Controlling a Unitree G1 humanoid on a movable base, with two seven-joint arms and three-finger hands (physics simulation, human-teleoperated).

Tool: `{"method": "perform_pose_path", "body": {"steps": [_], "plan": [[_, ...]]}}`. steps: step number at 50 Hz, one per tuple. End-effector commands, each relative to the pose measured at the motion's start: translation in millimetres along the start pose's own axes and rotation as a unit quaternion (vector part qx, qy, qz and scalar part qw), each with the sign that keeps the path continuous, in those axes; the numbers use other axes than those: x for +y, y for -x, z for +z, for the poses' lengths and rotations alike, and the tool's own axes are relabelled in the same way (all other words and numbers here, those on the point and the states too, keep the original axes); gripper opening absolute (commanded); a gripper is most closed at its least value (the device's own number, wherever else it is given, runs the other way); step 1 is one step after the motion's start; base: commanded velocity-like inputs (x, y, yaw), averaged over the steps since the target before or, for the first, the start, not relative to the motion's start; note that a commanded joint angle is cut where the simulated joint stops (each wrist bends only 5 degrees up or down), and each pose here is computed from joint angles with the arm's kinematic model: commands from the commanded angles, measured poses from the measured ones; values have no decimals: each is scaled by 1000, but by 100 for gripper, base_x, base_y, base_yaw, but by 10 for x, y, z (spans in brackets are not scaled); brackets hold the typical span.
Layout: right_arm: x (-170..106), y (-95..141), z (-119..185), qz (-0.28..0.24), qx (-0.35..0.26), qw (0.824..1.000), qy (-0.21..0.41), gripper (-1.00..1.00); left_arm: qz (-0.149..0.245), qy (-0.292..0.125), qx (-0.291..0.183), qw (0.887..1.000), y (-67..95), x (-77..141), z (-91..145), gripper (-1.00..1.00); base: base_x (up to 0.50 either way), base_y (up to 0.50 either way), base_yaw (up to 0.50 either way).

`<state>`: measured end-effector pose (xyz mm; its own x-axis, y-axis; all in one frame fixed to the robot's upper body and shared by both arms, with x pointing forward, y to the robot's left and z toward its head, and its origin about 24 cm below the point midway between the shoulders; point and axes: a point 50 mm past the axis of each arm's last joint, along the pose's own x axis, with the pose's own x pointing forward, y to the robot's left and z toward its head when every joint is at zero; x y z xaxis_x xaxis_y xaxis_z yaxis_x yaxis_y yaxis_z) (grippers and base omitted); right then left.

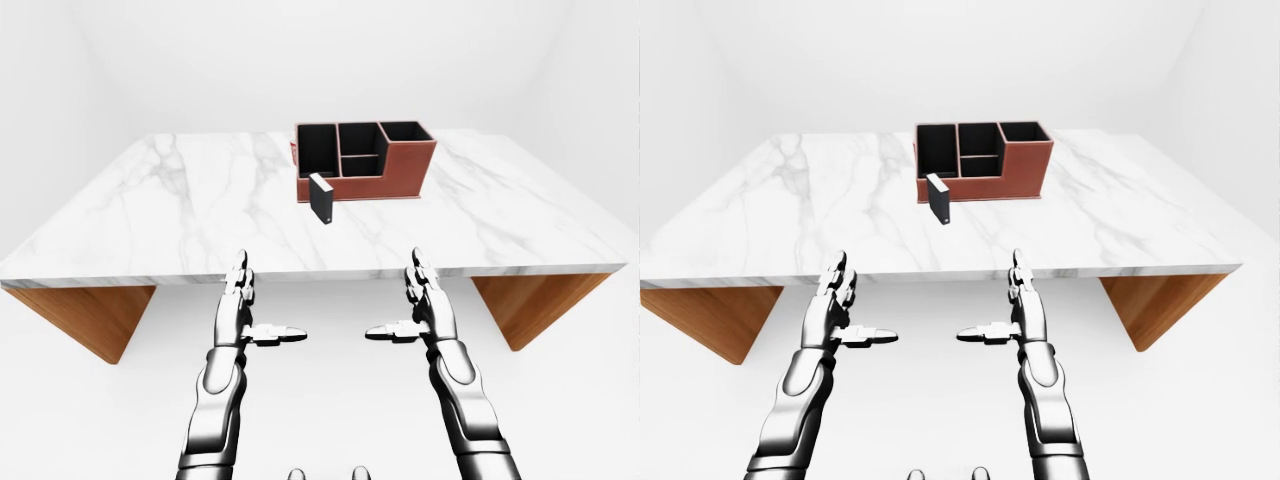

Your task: Pick up the book and place it in the right compartment of the caddy.

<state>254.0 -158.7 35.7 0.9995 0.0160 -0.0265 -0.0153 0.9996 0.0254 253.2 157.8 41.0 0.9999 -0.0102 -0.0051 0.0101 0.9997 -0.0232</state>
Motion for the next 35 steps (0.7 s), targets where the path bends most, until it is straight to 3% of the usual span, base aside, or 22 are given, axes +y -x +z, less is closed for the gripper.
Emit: {"method": "perform_pose_path", "body": {"steps": [1, 24, 35], "plan": [[2, 1, -6, 2, 1, 1000, 1, 100, 0, 0, 1, 1000, -3, -1, -8, 100, 0, -32, 0], [20, 9, -36, 6, 2, 1000, 8, 100, -1, 1, 1, 1000, 2, -8, -9, 100, 0, -30, 0], [21, 6, -30, 4, 4, 1000, 14, 100, -1, 1, 2, 1000, 8, -15, -4, 100, 0, -7, 0]]}}
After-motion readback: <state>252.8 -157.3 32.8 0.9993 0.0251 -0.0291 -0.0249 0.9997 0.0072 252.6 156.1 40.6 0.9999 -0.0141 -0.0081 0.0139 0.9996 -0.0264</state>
